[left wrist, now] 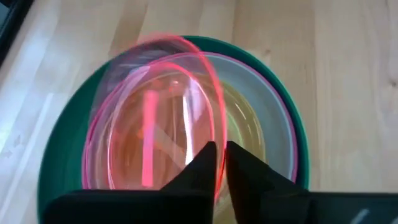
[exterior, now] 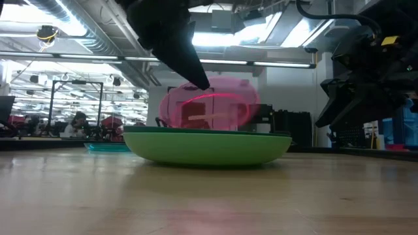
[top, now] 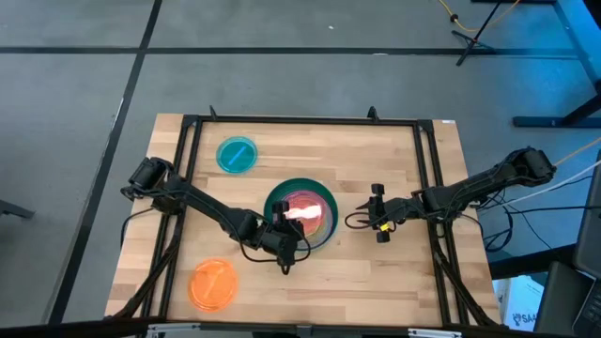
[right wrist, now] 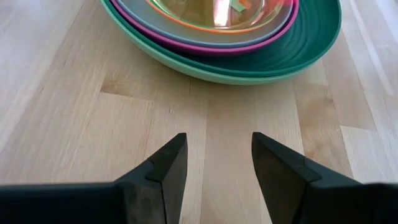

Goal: Stack plastic plates
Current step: Stack the pink plate on top of the green plate, then stack the blue plate on top of the pink plate

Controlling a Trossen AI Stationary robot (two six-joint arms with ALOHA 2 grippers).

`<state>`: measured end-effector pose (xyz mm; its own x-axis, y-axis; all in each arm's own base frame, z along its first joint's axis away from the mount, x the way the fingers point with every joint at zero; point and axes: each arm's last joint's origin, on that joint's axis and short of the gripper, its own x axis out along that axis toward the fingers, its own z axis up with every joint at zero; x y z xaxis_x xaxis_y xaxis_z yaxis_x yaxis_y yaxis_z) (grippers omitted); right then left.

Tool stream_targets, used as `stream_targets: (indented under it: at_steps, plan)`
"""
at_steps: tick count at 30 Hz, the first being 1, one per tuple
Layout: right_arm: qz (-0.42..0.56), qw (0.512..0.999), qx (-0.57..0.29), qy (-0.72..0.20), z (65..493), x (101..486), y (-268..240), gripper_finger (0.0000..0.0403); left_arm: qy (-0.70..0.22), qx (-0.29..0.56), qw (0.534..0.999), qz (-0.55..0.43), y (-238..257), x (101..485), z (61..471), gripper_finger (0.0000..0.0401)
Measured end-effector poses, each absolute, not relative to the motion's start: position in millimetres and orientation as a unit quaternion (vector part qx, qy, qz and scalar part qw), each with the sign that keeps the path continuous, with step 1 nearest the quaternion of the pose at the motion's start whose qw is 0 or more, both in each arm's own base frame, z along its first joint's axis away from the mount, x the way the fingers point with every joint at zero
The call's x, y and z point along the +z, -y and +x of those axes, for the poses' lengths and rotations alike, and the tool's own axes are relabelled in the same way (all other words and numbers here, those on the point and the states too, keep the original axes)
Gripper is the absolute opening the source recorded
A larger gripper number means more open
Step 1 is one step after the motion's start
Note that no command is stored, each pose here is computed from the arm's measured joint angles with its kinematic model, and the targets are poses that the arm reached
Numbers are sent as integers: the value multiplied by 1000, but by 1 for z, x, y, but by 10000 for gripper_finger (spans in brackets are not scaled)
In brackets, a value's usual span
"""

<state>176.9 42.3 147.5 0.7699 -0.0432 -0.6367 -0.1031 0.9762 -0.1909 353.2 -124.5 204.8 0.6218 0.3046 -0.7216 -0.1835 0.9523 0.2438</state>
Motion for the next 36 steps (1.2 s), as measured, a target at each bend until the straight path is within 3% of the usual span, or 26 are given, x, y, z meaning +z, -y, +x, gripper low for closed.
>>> stream_targets:
  at_steps: [6,10,17,24,36]
  plan:
    - [-108,934,16,-339,177,147,-42,170,-427,112,896,44,124,204,353,86]
    - [-108,934,16,-339,177,147,-42,170,-449,77,890,30,126,204,350,105]
    - [-108,935,16,-339,177,147,-42,170,-473,100,875,18,121,218,334,108]
    - [-108,934,16,-340,177,147,-42,170,-466,175,867,35,112,243,309,108]
    - [-107,934,16,-341,177,147,-42,170,-564,272,773,98,72,236,282,108]
